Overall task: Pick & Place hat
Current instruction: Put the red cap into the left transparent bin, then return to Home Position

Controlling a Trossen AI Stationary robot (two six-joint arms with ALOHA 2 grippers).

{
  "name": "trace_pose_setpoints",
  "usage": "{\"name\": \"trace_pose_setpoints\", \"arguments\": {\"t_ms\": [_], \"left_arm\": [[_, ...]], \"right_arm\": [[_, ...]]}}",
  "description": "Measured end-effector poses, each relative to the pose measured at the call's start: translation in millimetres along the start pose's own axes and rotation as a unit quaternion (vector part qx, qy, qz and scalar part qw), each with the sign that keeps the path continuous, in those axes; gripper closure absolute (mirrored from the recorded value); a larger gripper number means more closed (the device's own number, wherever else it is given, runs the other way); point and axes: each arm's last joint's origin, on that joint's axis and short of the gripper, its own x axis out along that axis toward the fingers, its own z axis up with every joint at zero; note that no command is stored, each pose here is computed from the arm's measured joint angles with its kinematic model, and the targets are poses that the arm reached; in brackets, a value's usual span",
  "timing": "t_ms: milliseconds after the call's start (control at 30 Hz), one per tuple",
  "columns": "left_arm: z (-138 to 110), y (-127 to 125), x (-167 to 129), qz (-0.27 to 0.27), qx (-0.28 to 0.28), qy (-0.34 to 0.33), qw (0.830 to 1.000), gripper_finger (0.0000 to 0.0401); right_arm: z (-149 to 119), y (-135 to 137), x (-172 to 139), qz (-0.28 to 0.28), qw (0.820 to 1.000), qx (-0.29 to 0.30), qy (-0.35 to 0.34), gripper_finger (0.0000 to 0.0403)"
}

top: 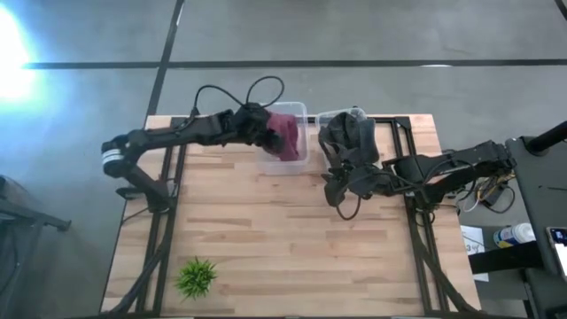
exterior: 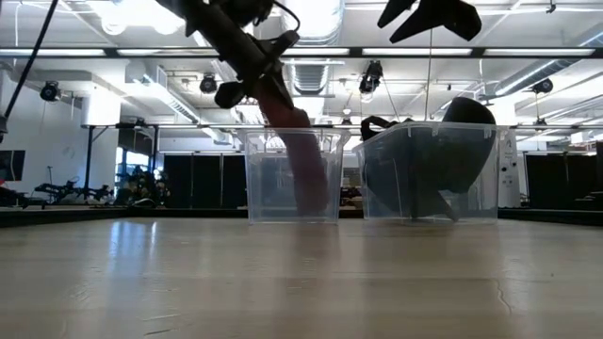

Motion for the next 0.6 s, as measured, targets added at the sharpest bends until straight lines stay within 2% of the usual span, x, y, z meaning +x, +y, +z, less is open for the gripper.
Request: {"name": "trace_pose_setpoints", "arguments": {"t_ms": [133, 200, 333, 433, 600], "left_arm": [[0.7, -1.3, 0.5, 0.001, 0.028, 0.003, 1.000, 0.0310], [-0.7, -0.2, -3.1, 0.004, 0.022, 0.014, 1.000, 0.0282], [-6.9, -3.1, -25.5, -0.005, 0.033, 0.039, 0.999, 0.0247], [-11.9, -21.0, -58.5, -0.055, 0.104, 0.018, 0.993, 0.0238], [-23.7, -43.5, -121.2, -0.146, 0.216, -0.035, 0.965, 0.0236]], "right_arm": [[-2.5, -0.4, 0.9, -0.001, 1.000, 0.000, 0.002, 0.0262], [-4.5, -1.4, 2.1, -0.004, 1.000, 0.001, 0.005, 0.0262], [-4.8, -1.1, 0.9, 0.000, 1.000, -0.015, 0.004, 0.0262], [-3.4, -2.1, -2.5, 0.005, 1.000, -0.028, 0.001, 0.0262], [5.3, -9.4, -19.8, 0.026, 0.998, -0.053, -0.014, 0.0262]]}}
